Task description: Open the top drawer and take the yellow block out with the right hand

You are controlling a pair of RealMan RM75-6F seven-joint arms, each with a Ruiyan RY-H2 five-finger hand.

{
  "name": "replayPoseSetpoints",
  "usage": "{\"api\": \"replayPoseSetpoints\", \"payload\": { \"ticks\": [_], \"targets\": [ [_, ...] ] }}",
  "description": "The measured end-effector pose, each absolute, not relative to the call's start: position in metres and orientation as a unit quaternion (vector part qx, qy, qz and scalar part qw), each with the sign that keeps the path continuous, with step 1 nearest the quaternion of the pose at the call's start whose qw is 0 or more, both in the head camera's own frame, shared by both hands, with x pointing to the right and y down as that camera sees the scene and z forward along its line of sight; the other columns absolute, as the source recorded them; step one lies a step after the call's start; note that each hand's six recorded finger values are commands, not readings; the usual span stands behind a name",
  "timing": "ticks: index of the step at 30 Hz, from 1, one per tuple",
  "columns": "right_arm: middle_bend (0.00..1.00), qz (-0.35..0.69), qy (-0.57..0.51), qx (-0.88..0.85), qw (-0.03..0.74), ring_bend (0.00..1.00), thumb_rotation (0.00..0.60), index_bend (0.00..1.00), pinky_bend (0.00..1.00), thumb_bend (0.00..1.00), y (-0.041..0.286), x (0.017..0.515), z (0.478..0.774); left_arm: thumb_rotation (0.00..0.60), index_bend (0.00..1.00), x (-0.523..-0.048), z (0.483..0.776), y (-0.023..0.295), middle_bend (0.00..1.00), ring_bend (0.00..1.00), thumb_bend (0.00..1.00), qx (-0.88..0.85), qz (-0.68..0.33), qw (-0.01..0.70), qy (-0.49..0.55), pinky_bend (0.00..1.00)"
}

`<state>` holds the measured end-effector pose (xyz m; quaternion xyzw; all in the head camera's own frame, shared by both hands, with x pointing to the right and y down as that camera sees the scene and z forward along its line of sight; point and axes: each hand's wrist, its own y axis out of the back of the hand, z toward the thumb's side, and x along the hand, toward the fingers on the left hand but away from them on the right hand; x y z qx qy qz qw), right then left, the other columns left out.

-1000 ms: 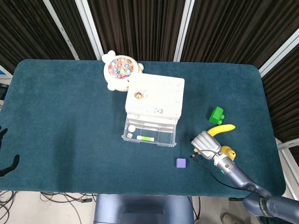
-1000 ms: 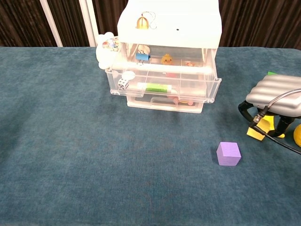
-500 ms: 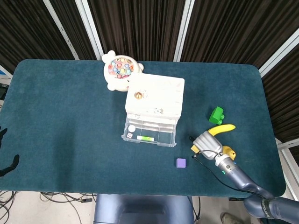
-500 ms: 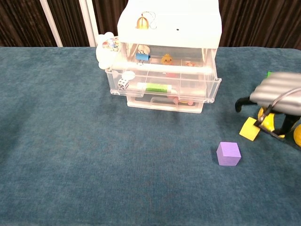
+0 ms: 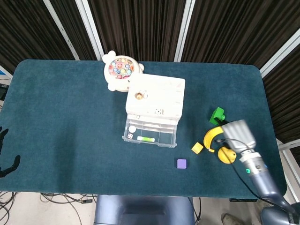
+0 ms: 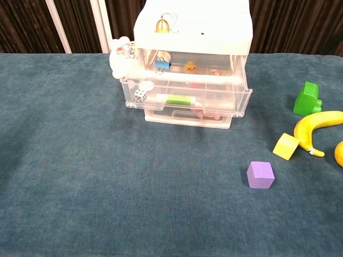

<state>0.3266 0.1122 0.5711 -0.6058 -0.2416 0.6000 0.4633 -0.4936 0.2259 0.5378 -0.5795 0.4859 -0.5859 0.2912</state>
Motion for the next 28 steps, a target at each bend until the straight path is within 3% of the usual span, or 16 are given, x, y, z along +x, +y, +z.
{"api": "replayPoseSetpoints", "payload": {
  "ticks": [3,11,20,28],
  "targets": [
    [0.21,0.603,-0.292,-0.590,0.451,0.34,0.600,0.18,0.32,0.20,0.114,0.344,0.555,0.600,0.04,-0.494,0.537,0.226,0.00,0.00,0.36,-0.579,-0.585,0.292,0.487,0.00],
    [0.15,0.579,-0.410,-0.561,0.427,0.26,0.600,0.12,0.26,0.16,0.153,0.383,0.527,0.600,0.04,-0.494,0.537,0.226,0.00,0.00,0.36,-0.579,-0.584,0.293,0.487,0.00],
    [0.07,0.597,-0.373,-0.592,0.394,0.18,0.600,0.08,0.21,0.14,0.221,0.401,0.545,0.600,0.05,-0.492,0.536,0.226,0.00,0.00,0.36,-0.585,-0.580,0.294,0.485,0.00],
    [0.07,0.592,-0.362,-0.587,0.418,0.17,0.600,0.08,0.19,0.13,0.234,0.399,0.553,0.600,0.05,-0.488,0.535,0.227,0.00,0.00,0.36,-0.602,-0.571,0.290,0.476,0.00]
  ]
}}
